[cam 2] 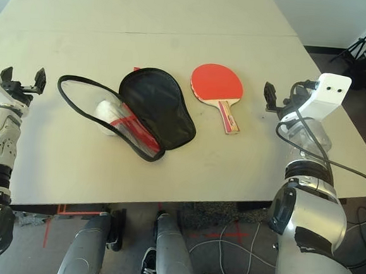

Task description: Store the ping-pong paddle in its case and zip it.

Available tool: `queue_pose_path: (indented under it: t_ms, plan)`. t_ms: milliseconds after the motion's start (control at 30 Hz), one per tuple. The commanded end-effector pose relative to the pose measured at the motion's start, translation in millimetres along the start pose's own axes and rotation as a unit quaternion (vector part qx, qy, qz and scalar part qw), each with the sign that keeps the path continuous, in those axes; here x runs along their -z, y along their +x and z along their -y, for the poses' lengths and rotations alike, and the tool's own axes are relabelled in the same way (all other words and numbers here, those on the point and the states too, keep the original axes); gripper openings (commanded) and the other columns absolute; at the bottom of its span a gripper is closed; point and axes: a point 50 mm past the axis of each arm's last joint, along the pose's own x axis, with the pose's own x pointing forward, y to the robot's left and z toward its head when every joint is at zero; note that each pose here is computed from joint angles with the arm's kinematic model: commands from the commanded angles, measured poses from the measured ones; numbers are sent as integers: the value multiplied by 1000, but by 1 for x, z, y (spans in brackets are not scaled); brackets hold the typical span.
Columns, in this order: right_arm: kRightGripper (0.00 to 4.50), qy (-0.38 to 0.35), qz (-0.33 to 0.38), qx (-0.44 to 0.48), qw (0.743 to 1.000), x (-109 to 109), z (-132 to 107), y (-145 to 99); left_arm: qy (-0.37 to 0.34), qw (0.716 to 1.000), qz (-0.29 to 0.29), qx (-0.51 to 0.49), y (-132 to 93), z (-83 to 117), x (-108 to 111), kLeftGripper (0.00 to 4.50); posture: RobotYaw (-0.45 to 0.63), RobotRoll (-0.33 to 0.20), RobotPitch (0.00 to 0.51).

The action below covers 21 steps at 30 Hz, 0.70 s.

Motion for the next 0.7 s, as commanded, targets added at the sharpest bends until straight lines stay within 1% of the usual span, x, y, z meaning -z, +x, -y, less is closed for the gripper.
queue_pose_path:
  t_ms: [33,300,567,700]
  plan:
    - [4470,7,-6,3,1000,4,0,-1,9,1000,-10,-13,-5,-7,4,4500,2,0,225]
    - [4470,5,-4,3,1000,2,2,-1,11,1000,-12,-23,-4,-11,5,4500,-23,0,233]
    - [4470,2,-6,4,1000,3,3,-2,12,999,-4,-38,-3,-17,2,4500,-18,0,230]
    - [4470,3,-5,2,1000,1,2,-1,24,998,16,-60,-2,-26,-9,4500,-14,0,232]
